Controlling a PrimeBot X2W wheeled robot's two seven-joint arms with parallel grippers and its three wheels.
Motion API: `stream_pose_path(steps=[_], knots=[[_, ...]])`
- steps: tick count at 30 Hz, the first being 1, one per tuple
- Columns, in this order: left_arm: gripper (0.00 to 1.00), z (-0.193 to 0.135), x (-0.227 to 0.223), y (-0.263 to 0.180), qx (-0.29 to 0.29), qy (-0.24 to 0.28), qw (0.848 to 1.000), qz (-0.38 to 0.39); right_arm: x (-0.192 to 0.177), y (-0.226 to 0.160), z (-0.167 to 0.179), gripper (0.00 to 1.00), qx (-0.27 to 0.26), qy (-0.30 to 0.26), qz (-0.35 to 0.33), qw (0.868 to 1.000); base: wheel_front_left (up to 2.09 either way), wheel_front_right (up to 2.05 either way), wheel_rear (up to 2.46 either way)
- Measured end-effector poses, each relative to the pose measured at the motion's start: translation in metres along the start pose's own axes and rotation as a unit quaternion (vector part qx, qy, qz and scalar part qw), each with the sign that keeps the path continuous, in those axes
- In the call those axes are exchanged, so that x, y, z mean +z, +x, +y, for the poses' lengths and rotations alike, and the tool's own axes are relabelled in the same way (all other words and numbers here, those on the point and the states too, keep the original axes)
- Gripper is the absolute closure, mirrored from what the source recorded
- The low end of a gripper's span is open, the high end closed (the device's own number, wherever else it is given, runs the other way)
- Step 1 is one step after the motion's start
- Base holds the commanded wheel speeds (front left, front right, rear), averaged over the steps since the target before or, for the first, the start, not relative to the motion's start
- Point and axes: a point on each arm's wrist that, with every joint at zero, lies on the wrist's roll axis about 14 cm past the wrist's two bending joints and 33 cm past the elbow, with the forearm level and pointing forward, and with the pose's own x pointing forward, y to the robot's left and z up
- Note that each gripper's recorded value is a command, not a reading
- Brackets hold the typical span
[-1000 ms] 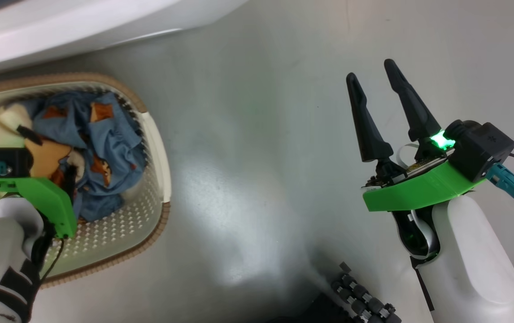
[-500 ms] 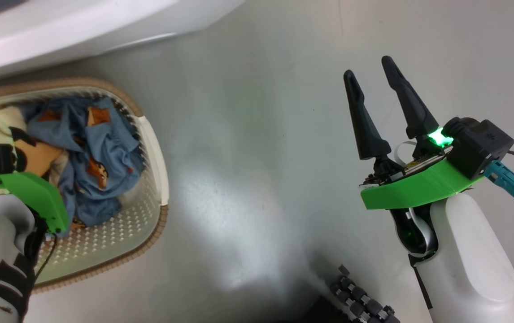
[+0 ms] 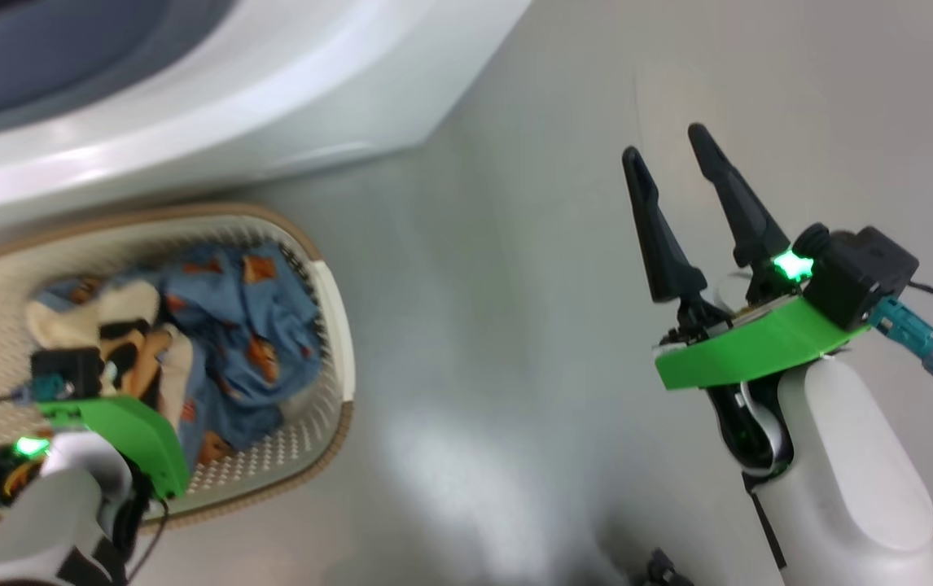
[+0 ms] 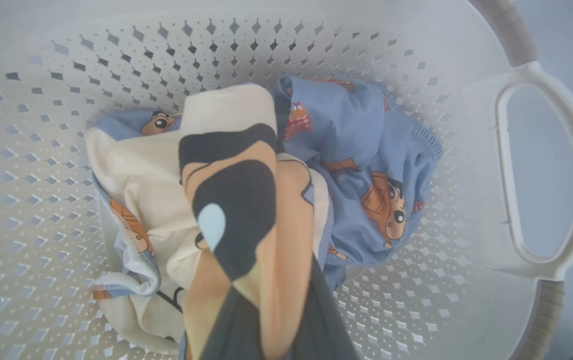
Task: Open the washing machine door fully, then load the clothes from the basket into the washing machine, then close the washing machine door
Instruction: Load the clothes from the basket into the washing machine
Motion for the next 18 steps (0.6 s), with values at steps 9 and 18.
stream_pose_path(steps=[9,18], knots=[[1.00,-0.010,0.029,-0.051,0.003,-0.006,0.998,-0.062,0.032,-0.023,0.013,0.00,0.014,0.014,-0.025,0.999,0.00,0.00,0.00],[1.00,-0.016,0.067,-0.106,0.008,-0.021,0.988,-0.153,0.058,-0.046,0.027,0.00,0.033,0.017,-0.049,0.998,0.00,0.00,0.00]])
